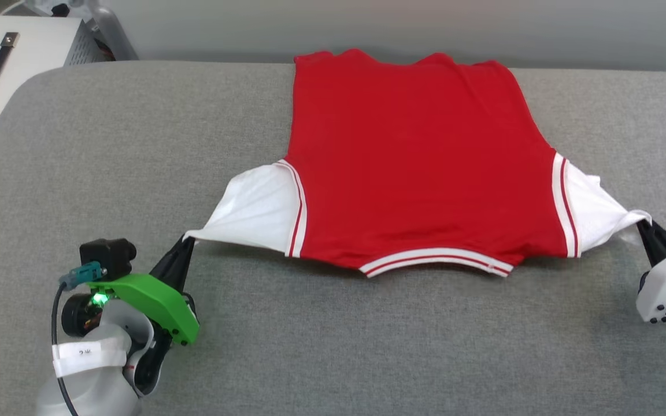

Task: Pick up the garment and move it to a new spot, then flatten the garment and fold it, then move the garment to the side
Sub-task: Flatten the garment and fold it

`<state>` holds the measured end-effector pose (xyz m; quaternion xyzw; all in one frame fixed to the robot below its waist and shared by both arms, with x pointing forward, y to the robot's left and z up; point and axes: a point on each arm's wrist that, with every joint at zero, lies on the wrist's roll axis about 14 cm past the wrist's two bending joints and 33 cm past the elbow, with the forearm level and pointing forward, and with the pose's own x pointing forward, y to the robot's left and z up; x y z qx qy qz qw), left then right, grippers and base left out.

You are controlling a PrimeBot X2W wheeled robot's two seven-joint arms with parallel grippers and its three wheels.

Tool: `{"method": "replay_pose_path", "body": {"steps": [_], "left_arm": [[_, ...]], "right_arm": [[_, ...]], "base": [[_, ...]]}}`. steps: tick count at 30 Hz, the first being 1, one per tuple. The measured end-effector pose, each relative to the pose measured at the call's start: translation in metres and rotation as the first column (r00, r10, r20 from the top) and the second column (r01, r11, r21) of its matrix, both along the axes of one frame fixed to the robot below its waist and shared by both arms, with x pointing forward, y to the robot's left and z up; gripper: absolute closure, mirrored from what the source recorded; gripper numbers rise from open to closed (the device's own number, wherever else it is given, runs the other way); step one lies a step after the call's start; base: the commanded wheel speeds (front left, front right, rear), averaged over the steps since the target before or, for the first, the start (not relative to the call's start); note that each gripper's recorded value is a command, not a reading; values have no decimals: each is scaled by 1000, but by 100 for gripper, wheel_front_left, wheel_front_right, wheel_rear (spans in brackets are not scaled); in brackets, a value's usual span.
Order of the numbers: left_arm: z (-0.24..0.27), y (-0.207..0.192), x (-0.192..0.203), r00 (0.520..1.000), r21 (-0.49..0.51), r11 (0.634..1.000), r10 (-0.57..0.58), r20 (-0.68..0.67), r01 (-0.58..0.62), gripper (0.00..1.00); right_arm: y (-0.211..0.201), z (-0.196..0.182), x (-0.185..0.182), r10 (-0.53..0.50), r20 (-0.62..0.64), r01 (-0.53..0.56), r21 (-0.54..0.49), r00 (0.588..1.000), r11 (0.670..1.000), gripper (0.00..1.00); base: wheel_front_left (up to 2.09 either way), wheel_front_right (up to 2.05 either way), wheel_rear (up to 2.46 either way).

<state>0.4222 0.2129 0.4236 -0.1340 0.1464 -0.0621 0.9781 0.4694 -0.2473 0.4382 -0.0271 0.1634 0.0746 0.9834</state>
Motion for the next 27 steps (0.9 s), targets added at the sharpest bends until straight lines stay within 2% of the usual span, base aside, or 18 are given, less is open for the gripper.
{"method": "replay_pose_path", "body": {"steps": [12,20,27], "left_arm": [[-18,0,-61,994,-12,1000,-28,-102,27,100],[-34,-5,-109,973,-10,996,-93,-213,93,100],[-24,-23,-112,965,-33,991,-136,-225,132,100]], "right_arm": [[-4,-14,-67,-3,-123,10,55,992,998,100],[-4,-29,-124,25,-269,4,105,963,994,100],[-9,-28,-135,27,-314,7,109,949,994,100]], "base": [[0,0,0],[0,0,0],[0,0,0]]}}
